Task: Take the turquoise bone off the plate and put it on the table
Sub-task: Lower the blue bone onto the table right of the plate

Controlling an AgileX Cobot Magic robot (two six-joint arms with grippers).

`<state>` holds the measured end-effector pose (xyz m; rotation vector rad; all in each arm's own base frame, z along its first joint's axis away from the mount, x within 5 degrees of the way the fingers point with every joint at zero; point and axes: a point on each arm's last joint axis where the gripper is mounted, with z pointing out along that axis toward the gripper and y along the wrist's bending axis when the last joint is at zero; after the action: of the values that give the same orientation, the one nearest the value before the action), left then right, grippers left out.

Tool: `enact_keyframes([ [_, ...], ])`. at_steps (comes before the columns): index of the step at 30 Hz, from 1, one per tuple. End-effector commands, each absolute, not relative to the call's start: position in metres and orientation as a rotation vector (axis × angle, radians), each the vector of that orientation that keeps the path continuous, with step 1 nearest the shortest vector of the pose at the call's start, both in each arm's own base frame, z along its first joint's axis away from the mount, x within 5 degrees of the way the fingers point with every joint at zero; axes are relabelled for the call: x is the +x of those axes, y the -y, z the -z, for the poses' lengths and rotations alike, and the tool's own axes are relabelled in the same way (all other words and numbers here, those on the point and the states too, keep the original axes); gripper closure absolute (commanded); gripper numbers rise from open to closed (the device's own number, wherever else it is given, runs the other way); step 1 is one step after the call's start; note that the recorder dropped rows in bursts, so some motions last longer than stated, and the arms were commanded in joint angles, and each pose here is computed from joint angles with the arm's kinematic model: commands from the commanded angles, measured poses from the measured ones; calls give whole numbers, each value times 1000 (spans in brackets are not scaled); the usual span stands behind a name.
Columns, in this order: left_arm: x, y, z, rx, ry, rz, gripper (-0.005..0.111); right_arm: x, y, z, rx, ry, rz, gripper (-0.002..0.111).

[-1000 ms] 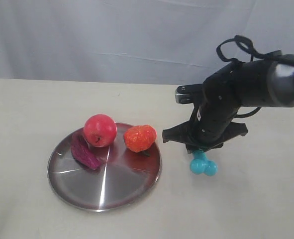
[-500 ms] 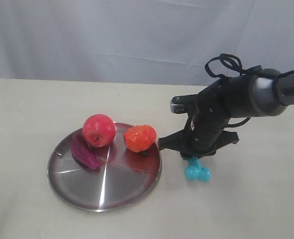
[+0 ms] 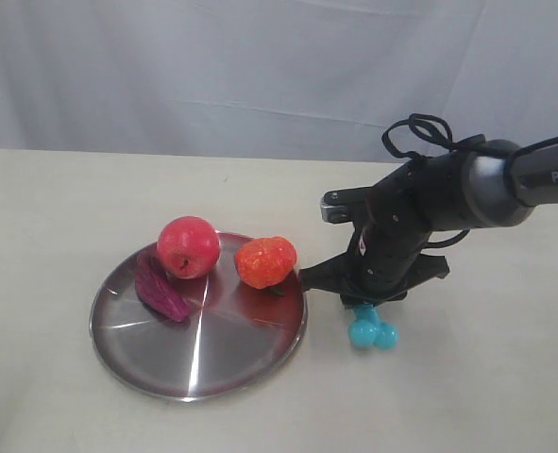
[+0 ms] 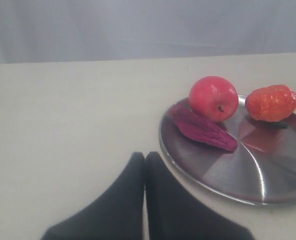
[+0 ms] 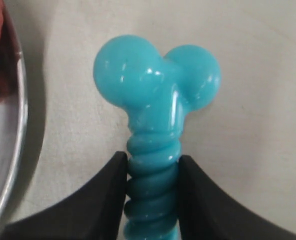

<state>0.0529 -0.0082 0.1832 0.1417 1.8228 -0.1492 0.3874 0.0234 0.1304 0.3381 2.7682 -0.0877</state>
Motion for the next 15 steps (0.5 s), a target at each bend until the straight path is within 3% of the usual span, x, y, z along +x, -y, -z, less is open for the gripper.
enact_keyframes([
  [1, 53, 8, -182, 143, -1824, 152, 107, 389, -21, -131, 309, -2758, 99, 109],
  [15, 53, 8, -182, 143, -1824, 152, 107, 387, -31, -130, 254, -2770, 101, 109],
])
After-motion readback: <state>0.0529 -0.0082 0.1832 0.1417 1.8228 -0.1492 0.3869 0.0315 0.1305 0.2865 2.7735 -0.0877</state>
